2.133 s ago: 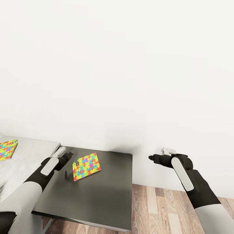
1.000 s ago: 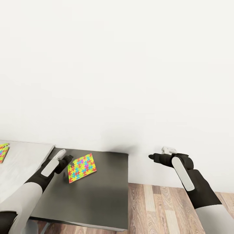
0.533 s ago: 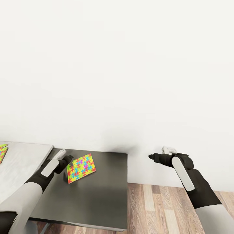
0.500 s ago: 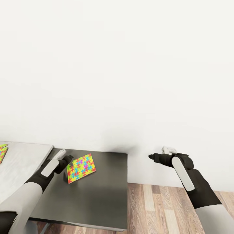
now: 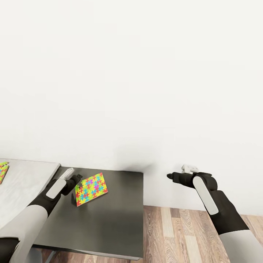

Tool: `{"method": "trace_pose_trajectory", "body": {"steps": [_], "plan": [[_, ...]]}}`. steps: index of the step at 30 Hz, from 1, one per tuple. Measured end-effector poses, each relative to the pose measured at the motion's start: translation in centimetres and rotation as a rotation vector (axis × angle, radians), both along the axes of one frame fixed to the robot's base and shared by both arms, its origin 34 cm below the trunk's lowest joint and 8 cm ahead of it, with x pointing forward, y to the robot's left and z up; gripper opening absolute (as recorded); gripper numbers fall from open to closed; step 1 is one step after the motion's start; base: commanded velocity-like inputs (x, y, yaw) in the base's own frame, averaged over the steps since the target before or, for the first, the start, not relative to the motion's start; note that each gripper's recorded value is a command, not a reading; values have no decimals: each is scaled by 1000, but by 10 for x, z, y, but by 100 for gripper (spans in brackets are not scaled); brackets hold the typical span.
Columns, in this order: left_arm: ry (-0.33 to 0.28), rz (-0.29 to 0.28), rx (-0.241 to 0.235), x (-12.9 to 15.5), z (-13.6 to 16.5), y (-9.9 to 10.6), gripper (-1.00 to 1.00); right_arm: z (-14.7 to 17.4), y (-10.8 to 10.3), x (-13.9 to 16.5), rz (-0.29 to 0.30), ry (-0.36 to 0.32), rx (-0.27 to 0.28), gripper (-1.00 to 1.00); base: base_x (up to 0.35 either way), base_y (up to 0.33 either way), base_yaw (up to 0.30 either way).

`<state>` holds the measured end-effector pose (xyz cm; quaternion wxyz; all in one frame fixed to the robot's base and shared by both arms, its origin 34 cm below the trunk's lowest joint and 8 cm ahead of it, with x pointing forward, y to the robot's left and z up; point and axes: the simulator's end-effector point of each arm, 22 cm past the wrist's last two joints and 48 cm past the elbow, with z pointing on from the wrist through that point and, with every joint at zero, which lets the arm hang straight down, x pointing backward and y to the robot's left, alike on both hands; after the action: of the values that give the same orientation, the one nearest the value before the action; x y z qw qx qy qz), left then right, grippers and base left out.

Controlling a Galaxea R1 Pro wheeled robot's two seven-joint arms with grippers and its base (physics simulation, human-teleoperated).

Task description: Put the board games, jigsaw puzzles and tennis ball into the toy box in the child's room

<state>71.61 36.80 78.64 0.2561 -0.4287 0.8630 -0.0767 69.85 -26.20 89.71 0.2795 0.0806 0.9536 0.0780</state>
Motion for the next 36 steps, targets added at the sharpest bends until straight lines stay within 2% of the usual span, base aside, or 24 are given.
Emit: {"method": "trace_pose_trajectory", "body": {"steps": [27,36], "plan": [[32,28,-6,-12,-10,7,100,0,0,0,0,0,-1,100,0,0,0],[35,40,-12,-14,-12,8,100,-1,0,-1,0,1,-1,100,0,0,-116]]}}
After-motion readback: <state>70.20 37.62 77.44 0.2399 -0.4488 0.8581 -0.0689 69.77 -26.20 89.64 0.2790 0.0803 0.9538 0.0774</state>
